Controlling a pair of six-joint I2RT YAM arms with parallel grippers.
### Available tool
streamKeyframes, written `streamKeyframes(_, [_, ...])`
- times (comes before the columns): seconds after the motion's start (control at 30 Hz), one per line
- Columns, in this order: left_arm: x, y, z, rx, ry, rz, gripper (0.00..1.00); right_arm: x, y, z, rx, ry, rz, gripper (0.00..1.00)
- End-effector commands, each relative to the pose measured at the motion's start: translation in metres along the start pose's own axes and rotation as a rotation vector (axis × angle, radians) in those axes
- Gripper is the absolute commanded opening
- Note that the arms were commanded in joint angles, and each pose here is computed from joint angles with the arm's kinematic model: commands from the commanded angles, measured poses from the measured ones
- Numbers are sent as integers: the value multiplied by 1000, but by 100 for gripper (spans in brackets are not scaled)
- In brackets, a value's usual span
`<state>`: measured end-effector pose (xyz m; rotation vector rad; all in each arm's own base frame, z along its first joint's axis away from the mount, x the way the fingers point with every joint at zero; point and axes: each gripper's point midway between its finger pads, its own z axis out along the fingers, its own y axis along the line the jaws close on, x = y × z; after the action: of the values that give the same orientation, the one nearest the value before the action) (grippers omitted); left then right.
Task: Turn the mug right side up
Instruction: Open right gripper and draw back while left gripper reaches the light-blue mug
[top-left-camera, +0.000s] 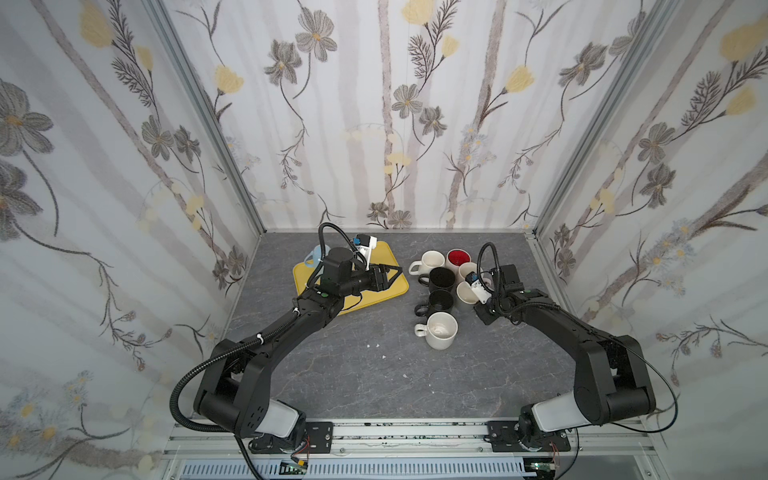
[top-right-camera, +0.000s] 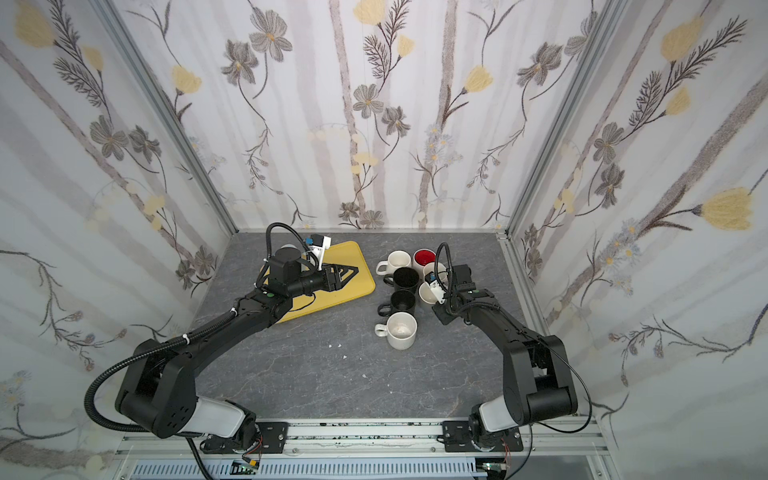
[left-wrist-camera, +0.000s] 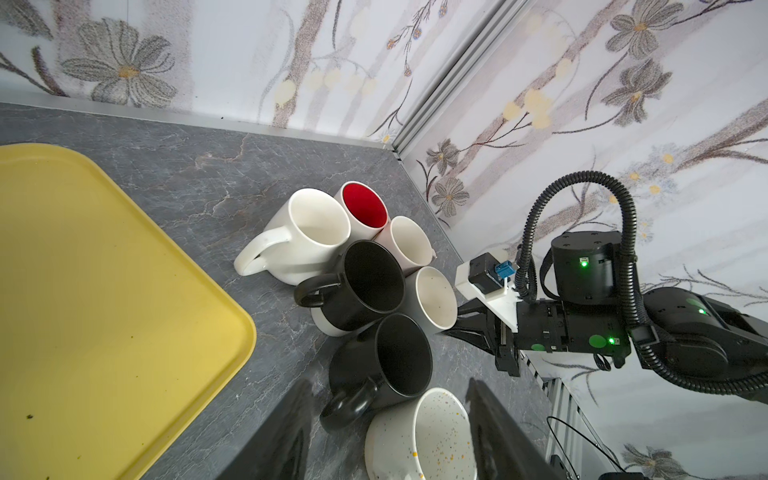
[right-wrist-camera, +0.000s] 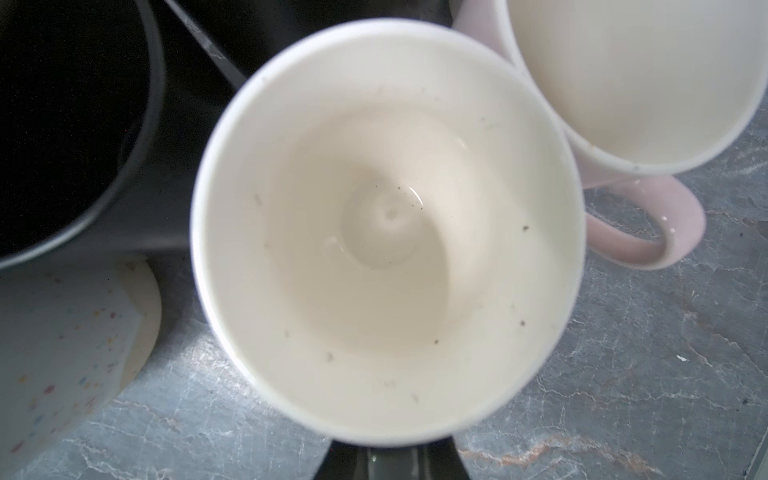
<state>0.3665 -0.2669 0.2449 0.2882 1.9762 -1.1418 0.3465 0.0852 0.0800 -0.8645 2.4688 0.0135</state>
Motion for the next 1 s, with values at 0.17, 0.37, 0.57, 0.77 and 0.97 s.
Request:
streamKeyframes(0.17, [0, 4, -3, -13, -8, 14, 59, -13, -22, -5, 105, -6, -41, 38])
streamKeyframes(0.37, [-1, 11, -2, -30, -9, 15, 60, -26, -43, -25, 229, -29, -21, 45])
streamKeyframes(0.57, [-17, 26, -5, -80, -18, 22, 62, -39, -37, -40, 216, -51, -13, 47])
streamKeyframes(0.77, [-60, 79, -30, -319, -85, 42, 69, -53, -18, -58, 193, -97, -27, 47])
streamKeyframes(0.97, [-100, 171, -66, -562, -154, -36, 73, -83, -2, -86, 161, -245, 7, 49])
